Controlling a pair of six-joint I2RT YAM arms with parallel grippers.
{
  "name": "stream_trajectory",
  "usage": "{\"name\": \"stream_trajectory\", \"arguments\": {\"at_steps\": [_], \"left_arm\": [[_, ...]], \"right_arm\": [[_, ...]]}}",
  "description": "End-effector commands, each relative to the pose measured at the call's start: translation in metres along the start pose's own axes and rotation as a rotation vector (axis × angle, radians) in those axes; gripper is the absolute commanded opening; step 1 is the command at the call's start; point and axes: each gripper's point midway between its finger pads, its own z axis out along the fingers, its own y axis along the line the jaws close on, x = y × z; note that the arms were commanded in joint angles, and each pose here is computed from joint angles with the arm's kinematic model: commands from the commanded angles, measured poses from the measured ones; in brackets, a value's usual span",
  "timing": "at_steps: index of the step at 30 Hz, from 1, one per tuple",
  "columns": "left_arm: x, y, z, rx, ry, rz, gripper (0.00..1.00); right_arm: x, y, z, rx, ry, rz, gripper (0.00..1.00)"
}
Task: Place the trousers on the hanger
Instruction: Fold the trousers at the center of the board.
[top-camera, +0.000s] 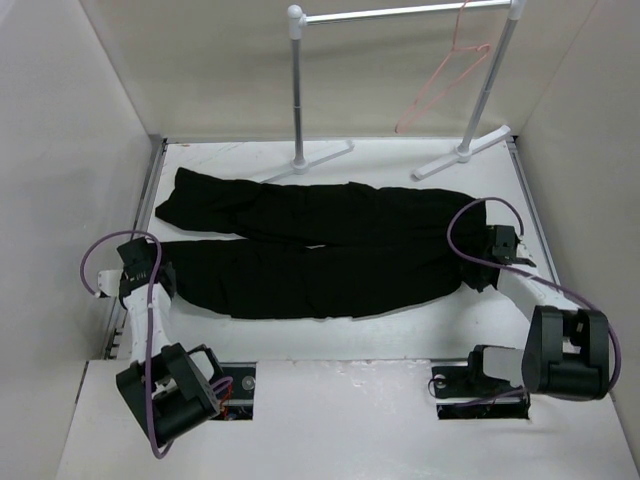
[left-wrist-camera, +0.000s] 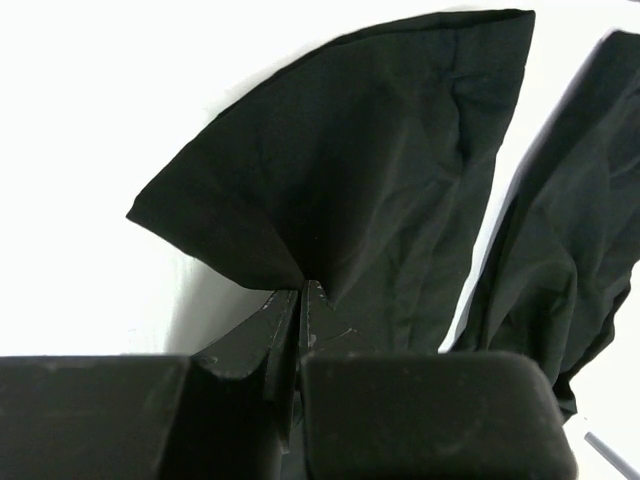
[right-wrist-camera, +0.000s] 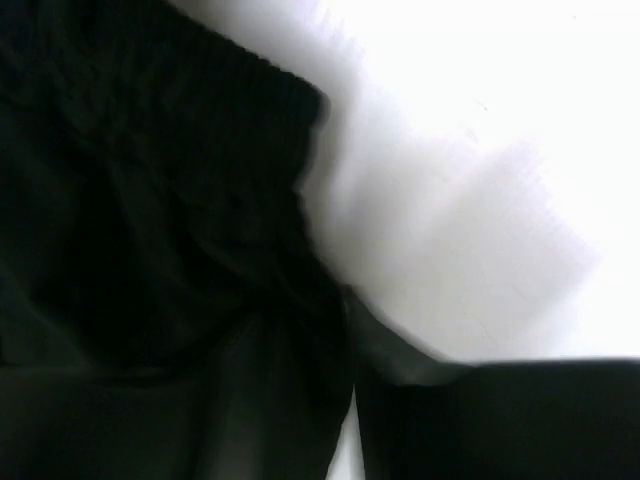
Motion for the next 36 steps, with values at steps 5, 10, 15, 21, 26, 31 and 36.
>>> {"name": "stream_trajectory", "arguments": {"at_steps": [5, 10, 15, 21, 26, 31, 36], "left_arm": [[-0.016, -0.022, -0.023, 0.044, -0.034, -0.002, 0.0], [-0.057, -0.044, -0.063, 0.045, -0.146, 0.053, 0.0], [-0.083, -0.065, -0.097, 0.069, -0.252, 0.139, 0.0], [-0.091, -0.079, -0.121, 0.11, -0.311, 0.163, 0.0], [-0.081, -0.15, -0.105, 0.176, -0.321, 0.226, 0.0], [-0.06, -0.233, -0.07, 0.212, -0.329, 0.299, 0.0], [-0.043, -0.302, -0.037, 0.242, -0.319, 0.362, 0.0]], "right_arm": [[0.0, 0.003, -0.013, -0.029, 0.007, 0.024, 0.04], [-0.02, -0.012, -0.078, -0.094, -0.098, 0.057, 0.04], [-0.031, -0.003, -0.097, -0.105, -0.121, -0.012, 0.04], [-0.047, 0.024, -0.114, -0.134, -0.175, -0.122, 0.04], [-0.069, 0.058, -0.112, -0.185, -0.183, -0.096, 0.03], [-0.11, 0.109, -0.103, -0.206, -0.204, -0.079, 0.04], [-0.151, 0.158, -0.069, -0.193, -0.188, -0.065, 0.04]]}}
